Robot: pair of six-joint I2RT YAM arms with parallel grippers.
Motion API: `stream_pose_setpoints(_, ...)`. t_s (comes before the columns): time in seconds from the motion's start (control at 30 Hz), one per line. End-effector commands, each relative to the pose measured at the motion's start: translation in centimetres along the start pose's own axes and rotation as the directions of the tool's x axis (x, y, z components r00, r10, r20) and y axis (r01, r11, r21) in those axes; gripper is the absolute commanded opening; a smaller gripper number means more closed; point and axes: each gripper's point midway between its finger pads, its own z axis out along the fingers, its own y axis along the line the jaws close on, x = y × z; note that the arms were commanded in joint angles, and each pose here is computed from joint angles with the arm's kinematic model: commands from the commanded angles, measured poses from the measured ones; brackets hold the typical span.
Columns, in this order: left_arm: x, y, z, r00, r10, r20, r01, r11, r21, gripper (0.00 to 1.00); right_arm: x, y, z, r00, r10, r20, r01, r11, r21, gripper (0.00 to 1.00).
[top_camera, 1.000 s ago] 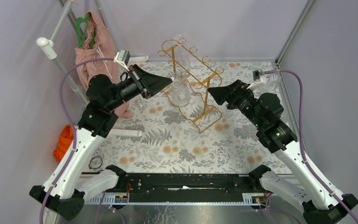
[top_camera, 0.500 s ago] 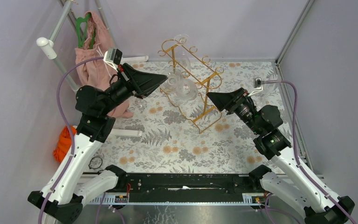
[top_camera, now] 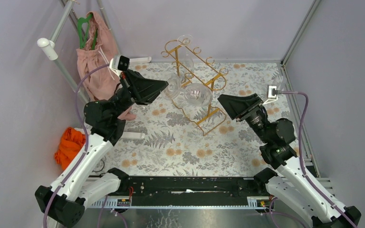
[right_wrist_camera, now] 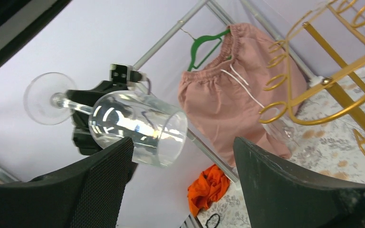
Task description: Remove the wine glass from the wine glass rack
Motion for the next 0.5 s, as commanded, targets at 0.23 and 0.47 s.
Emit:
stream_pose_setpoints(0.23,-0.6,-3.5,-3.3,0.989,-0.138,0.044,0.113,0.926,0.359,0.00,-0.5,6.6,-1.4,1.000,-0.018,-0.006,0.016,0.953,-0.302,0.83)
stream_pose_setpoints(0.47,-1.3,-3.6,-4.5,0.981,-0.180,0.076,0.131,0.895,0.427,0.00,0.6,7.1,-1.2,0.998,-0.001,-0.066,-0.023,0.934,-0.357,0.80)
